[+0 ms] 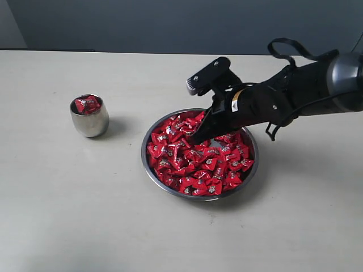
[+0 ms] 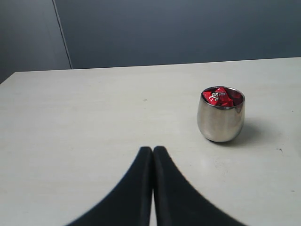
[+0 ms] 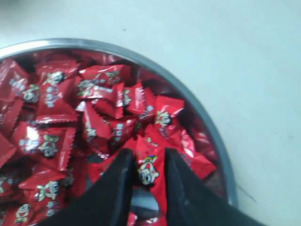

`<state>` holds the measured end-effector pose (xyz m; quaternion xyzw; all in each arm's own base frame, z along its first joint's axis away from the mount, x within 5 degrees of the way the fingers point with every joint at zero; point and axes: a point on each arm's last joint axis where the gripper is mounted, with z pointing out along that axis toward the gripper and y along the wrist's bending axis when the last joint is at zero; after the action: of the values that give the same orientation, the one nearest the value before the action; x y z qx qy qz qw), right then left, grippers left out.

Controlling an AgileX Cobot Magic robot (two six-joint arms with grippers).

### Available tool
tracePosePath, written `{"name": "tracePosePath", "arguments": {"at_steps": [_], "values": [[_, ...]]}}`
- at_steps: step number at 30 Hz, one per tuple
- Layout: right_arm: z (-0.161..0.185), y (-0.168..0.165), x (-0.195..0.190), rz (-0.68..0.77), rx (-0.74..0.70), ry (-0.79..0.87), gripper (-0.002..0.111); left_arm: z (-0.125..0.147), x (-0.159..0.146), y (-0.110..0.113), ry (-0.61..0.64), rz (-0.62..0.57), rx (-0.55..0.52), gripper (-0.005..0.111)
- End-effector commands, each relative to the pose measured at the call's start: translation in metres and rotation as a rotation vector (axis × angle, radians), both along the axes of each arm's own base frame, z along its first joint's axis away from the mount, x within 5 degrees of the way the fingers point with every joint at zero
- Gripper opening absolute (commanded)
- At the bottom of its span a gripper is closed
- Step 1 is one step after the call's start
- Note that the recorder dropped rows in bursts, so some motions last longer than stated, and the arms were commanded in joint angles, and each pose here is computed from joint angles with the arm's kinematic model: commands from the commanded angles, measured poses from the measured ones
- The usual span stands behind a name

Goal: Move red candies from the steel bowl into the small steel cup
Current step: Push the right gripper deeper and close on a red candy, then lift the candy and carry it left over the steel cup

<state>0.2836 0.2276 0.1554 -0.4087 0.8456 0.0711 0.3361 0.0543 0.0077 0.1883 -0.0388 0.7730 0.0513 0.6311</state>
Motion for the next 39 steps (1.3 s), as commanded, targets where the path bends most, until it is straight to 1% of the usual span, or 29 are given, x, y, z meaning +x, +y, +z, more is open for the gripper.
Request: {"name": "tracePosePath", "arguments": {"at_steps": [1, 6, 11, 19, 26, 29, 33, 39], "values": [[0.018, -0.009, 0.006, -0.047, 0.038, -0.026, -0.001, -0.001, 0.0, 0.0, -0.004, 0.0, -0.007, 0.0], [0.026, -0.004, 0.009, -0.043, 0.115, -0.091, -0.001, -0.001, 0.0, 0.0, -0.004, 0.0, -0.007, 0.0], [0.036, 0.009, 0.013, -0.021, 0.19, -0.161, -0.001, -0.001, 0.0, 0.0, -0.004, 0.0, -0.007, 0.0], [0.045, 0.055, 0.026, 0.046, 0.24, -0.207, -0.001, -0.001, 0.0, 0.0, -0.004, 0.0, -0.007, 0.0], [0.038, 0.106, 0.037, 0.151, 0.219, -0.244, -0.001, -0.001, 0.0, 0.0, -0.004, 0.0, -0.007, 0.0], [0.034, 0.125, 0.042, 0.172, 0.22, -0.247, -0.001, -0.001, 0.0, 0.0, -0.004, 0.0, -0.007, 0.0], [0.026, 0.144, 0.051, 0.182, 0.186, -0.233, -0.001, -0.001, 0.0, 0.0, -0.004, 0.0, -0.007, 0.0], [0.021, 0.168, 0.048, 0.249, 0.139, -0.244, -0.001, -0.001, 0.0, 0.0, -0.004, 0.0, -0.007, 0.0]]}}
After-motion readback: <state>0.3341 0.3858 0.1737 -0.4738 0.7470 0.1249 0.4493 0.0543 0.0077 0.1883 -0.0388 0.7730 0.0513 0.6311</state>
